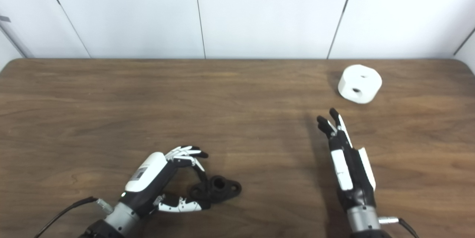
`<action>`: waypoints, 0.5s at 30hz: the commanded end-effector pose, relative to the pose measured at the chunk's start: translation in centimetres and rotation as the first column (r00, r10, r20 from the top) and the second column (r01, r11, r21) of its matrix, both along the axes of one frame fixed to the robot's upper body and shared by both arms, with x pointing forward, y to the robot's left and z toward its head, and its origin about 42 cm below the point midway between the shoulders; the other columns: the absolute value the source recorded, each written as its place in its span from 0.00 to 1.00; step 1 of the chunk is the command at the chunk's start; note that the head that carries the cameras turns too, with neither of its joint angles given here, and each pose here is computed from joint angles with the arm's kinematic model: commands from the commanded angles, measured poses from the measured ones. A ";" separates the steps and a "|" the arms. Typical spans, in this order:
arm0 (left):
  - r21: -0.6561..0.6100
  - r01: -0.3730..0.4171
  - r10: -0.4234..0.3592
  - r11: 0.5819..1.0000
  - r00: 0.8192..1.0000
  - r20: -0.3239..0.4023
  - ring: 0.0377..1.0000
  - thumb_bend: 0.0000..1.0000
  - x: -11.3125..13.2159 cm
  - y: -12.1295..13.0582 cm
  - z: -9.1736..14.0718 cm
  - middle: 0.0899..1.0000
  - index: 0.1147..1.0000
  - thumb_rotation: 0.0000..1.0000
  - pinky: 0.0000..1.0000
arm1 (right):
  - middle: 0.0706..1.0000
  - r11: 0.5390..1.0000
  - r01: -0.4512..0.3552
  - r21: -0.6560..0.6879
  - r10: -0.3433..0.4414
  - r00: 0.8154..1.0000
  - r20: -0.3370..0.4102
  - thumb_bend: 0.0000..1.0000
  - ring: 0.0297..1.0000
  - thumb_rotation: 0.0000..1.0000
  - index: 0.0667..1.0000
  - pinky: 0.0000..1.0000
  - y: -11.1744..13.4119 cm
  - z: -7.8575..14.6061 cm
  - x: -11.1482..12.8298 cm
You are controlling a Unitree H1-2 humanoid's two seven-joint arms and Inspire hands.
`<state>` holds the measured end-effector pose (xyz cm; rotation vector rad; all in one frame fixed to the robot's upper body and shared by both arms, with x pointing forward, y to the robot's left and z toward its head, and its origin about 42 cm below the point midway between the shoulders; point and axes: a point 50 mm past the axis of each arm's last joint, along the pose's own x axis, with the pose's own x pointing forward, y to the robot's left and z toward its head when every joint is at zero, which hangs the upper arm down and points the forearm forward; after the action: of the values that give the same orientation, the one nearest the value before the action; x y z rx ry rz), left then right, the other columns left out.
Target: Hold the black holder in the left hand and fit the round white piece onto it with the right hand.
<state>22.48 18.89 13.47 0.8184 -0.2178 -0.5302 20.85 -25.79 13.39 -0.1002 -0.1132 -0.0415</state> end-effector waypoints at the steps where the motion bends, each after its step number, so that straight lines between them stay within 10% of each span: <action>1: 0.076 0.045 -0.037 0.996 0.994 -0.101 0.88 0.52 -1.4 -0.2 -2.3 0.78 0.42 0.05 0.95 | 0.90 0.999 0.041 0.036 -0.038 0.997 -0.065 0.60 0.92 0.96 0.98 0.99 0.8 -0.9 -4.5; 15: 0.203 0.049 -0.044 0.978 0.999 -0.031 0.88 0.52 -1.9 -0.9 -2.4 0.78 0.42 0.05 0.95 | 0.89 0.999 0.041 0.015 -0.040 0.996 -0.076 0.61 0.92 0.98 0.98 0.97 0.7 -0.2 -4.7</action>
<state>22.06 17.97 13.19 0.9649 -0.2634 -0.5338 20.76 -25.59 14.55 -0.1057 -0.1200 -0.0395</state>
